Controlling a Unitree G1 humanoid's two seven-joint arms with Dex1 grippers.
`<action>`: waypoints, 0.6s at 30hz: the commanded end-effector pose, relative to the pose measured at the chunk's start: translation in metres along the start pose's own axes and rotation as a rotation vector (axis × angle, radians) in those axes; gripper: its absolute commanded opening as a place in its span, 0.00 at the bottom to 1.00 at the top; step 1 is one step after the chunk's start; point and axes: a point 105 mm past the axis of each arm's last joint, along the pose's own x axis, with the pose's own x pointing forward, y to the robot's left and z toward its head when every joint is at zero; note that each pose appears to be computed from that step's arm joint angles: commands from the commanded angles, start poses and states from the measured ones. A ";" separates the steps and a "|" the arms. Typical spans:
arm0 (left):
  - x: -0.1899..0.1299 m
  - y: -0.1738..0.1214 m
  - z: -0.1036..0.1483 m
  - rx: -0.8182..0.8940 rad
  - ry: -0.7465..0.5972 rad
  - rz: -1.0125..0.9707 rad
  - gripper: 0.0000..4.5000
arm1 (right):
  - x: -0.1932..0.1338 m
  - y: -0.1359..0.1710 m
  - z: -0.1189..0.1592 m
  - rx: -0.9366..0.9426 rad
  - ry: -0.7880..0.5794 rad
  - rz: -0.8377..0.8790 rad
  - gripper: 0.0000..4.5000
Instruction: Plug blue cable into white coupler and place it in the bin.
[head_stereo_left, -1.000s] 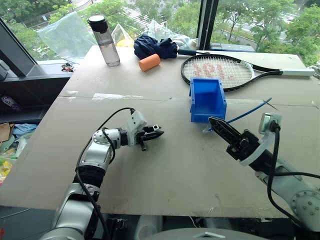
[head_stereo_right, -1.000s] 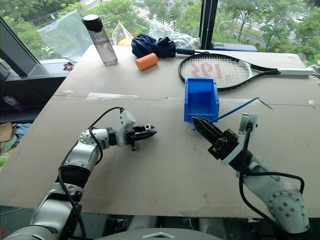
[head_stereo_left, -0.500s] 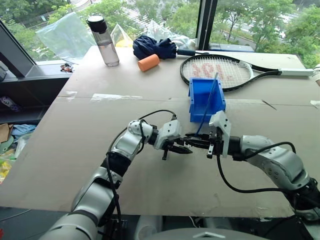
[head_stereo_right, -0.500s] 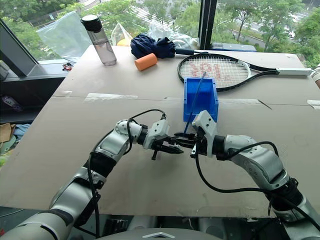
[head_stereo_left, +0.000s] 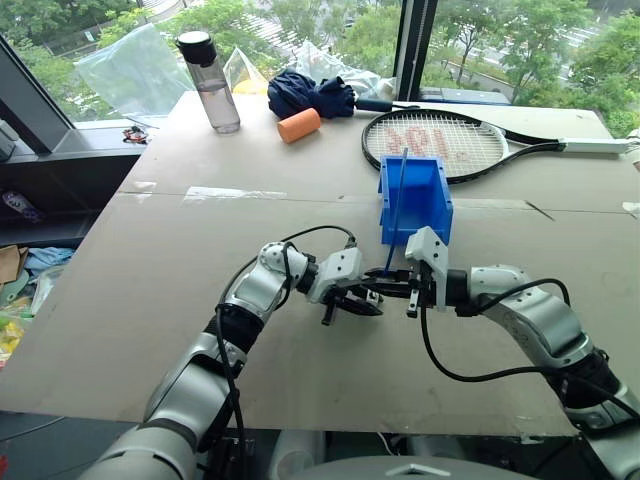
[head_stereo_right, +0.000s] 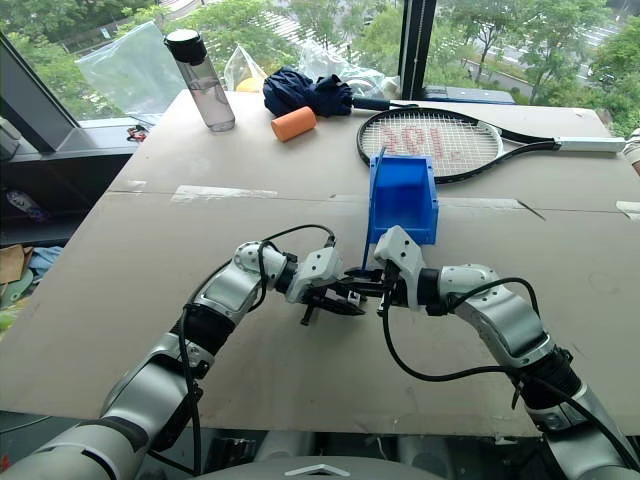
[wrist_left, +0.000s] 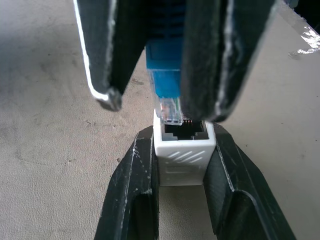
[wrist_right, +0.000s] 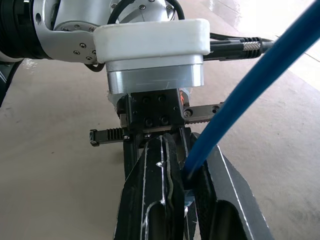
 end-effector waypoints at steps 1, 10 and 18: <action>0.001 0.005 0.020 0.069 -0.036 0.001 0.13 | 0.006 0.005 -0.013 -0.012 0.055 0.021 0.00; 0.002 0.004 0.020 0.061 -0.040 0.002 0.13 | 0.011 0.013 -0.017 -0.053 0.086 0.057 0.00; 0.002 0.006 0.021 0.058 -0.045 0.006 0.13 | 0.008 0.019 -0.021 -0.028 0.103 0.085 0.00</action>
